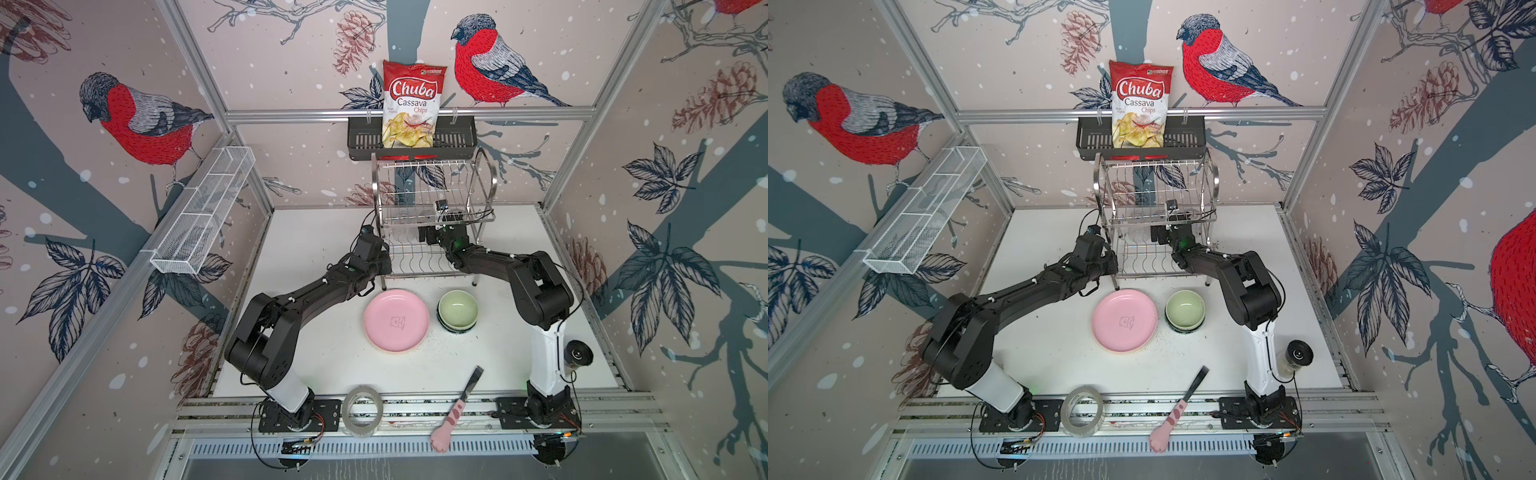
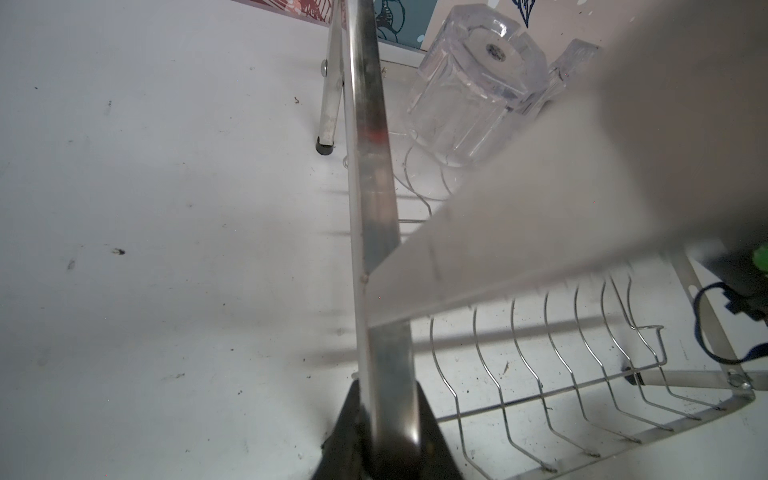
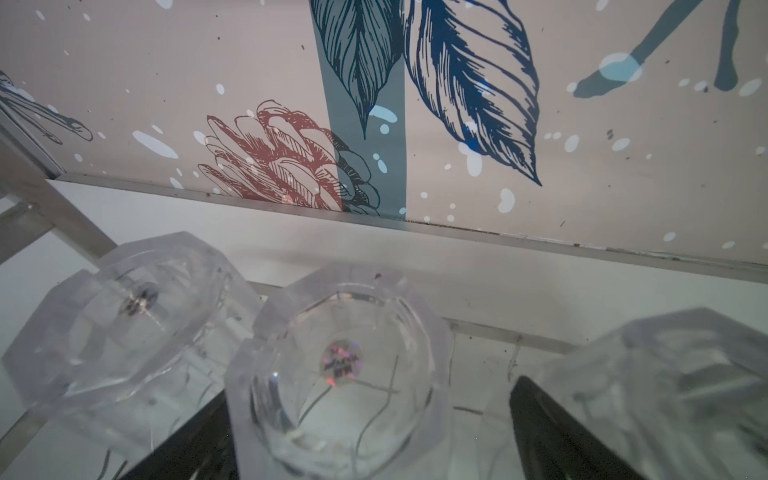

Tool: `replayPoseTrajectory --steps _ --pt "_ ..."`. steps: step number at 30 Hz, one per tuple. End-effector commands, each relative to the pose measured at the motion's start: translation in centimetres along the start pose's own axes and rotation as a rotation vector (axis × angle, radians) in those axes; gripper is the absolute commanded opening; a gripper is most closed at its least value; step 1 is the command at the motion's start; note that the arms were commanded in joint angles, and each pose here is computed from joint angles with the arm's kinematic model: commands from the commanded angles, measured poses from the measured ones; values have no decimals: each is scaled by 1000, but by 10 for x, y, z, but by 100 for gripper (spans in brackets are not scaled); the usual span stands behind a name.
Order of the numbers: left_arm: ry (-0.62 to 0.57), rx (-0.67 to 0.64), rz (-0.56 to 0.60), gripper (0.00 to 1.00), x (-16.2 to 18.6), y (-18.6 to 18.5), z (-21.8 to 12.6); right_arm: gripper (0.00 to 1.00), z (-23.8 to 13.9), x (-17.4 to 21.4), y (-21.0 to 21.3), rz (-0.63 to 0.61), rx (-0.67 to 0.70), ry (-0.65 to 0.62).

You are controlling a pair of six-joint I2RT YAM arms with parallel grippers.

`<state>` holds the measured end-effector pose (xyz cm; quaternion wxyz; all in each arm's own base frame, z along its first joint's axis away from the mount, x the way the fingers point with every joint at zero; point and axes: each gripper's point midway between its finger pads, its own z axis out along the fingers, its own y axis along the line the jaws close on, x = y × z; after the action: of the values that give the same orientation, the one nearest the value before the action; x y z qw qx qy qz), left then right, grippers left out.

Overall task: Unload the mixed dishes from the dish rack
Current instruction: 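Grasp a clear cup in the rack with right gripper while left gripper waits, then lift the clear cup out of the rack with the right gripper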

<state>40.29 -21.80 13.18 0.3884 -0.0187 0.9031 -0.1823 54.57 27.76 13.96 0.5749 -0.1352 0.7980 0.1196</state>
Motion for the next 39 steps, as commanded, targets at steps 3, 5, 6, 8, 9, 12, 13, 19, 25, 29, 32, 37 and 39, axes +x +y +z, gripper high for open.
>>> replayPoseTrajectory --steps 3,5,6,8,9,12,13,19,25,29,32,37,39 --pt "116 -59 11 7 37 18 -2 98 18 -8 -7 -22 49 -44" --pt "118 -62 12 7 38 19 -3 96 23 -9 -6 -30 46 -46" --pt "118 -61 13 7 38 19 -3 95 27 -8 -5 -33 44 -39" --pt "116 -60 13 7 37 18 -3 91 31 -10 -4 -33 37 -36" --pt "116 -56 15 7 37 17 -3 89 32 -10 -3 -32 30 -35" --pt "109 -54 19 7 33 16 -4 83 34 -8 -1 -33 18 -24" --pt "107 -52 19 7 32 15 -4 80 34 -7 -1 -30 15 -19" --pt "107 -44 20 7 31 12 -3 66 29 7 5 -15 -24 32" --pt "93 -39 11 7 21 7 -1 61 11 11 11 1 -62 39" --pt "100 -57 1 7 22 9 3 56 -6 6 20 22 -118 34" --pt "109 -65 -6 7 22 9 7 51 -17 6 30 57 -174 41" --pt "109 -71 -15 7 21 9 10 46 -36 4 46 126 -259 50" --pt "112 -75 -17 7 21 9 11 45 -43 3 53 156 -288 50"
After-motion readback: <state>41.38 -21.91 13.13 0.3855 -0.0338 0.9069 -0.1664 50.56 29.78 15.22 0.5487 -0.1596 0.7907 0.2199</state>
